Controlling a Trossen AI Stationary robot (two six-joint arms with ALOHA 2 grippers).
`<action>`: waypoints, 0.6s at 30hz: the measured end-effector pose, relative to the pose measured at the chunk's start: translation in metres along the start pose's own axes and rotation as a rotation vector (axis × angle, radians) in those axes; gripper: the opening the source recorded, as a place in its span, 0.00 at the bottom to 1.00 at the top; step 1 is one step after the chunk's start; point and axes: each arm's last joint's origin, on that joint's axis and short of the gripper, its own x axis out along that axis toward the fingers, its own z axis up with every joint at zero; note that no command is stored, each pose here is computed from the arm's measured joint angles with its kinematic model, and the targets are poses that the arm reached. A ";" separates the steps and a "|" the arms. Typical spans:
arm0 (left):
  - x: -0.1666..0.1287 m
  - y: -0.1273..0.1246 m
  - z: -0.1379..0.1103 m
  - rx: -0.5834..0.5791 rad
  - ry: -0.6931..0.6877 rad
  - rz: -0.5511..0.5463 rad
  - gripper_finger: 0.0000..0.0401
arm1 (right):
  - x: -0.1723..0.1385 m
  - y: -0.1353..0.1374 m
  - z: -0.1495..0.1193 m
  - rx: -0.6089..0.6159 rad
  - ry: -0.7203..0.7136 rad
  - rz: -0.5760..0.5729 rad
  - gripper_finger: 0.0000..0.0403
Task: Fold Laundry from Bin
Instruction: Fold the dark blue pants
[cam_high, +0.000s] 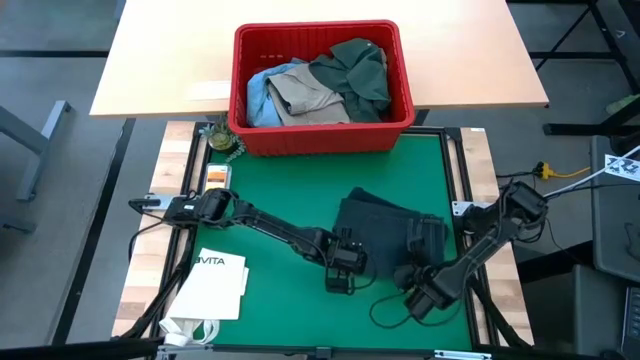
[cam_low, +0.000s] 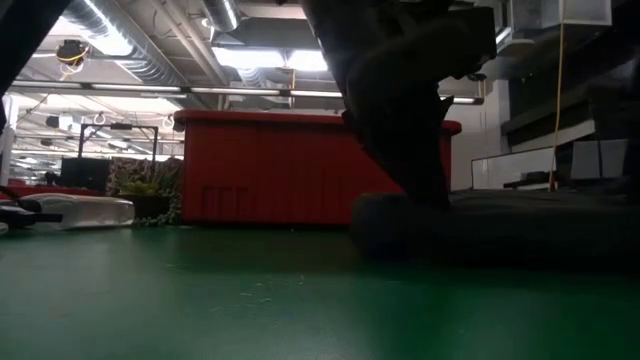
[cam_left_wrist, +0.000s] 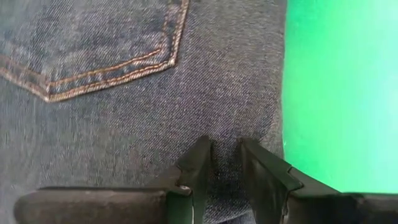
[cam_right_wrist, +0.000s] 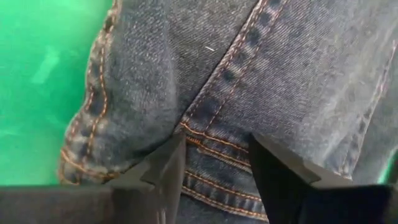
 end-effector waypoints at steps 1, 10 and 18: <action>-0.001 0.001 0.001 -0.001 -0.001 0.005 0.23 | 0.002 -0.004 0.002 -0.002 0.008 -0.013 0.45; -0.012 0.023 0.009 0.034 0.061 0.077 0.23 | 0.029 -0.054 0.021 -0.010 0.109 -0.052 0.45; -0.022 0.042 0.004 0.034 0.197 0.110 0.23 | 0.042 -0.076 0.030 -0.034 0.125 -0.034 0.44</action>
